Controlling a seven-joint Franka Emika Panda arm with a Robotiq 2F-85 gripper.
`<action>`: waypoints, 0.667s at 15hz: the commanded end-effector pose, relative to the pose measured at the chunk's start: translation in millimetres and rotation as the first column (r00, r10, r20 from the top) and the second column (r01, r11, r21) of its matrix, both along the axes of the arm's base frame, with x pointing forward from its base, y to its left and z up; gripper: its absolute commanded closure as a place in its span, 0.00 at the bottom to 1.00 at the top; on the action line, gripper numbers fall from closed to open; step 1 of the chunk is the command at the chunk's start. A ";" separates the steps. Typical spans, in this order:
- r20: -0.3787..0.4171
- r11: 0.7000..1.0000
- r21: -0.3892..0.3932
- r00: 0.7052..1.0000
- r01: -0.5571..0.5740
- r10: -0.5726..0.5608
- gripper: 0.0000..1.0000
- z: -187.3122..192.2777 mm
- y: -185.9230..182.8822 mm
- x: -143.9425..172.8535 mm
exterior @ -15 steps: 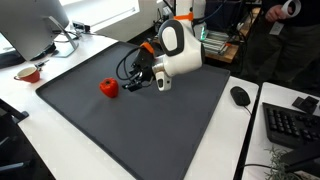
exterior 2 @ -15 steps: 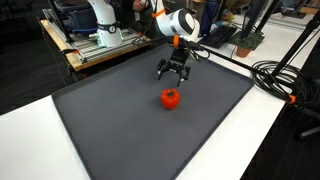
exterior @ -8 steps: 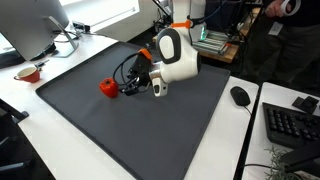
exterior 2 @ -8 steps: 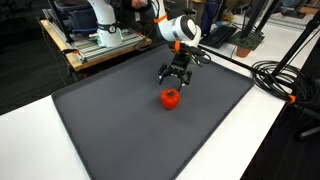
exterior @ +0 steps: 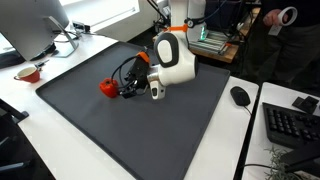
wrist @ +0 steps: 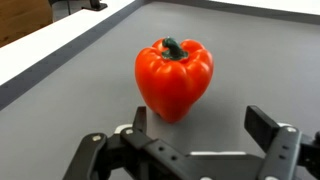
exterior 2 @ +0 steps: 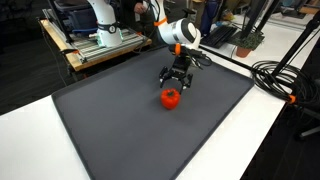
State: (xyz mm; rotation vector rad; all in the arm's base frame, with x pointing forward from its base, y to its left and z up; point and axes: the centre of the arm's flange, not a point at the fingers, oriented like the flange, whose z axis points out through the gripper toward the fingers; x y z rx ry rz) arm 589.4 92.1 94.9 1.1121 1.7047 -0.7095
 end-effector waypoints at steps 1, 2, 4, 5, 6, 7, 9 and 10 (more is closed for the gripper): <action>0.036 1.000 -0.010 0.999 -0.003 0.003 0.00 -14.3 -7.1 19.0; 0.031 1.000 -0.013 0.999 0.010 -0.009 0.00 -16.3 -9.1 21.0; 0.033 1.000 -0.019 0.999 0.019 -0.018 0.00 -20.2 -13.4 25.0; 0.035 1.000 -0.021 0.999 0.022 -0.022 0.00 -21.6 -15.0 26.9; 0.037 0.999 -0.024 0.999 0.027 -0.026 0.00 -23.4 -17.1 29.7; 0.035 0.999 -0.025 0.999 0.029 -0.028 0.00 -25.0 -18.8 31.6; 0.040 0.999 -0.034 0.999 0.034 -0.033 0.00 -27.6 -21.7 36.5; 0.039 0.999 -0.036 0.999 0.036 -0.035 0.00 -29.1 -22.9 38.5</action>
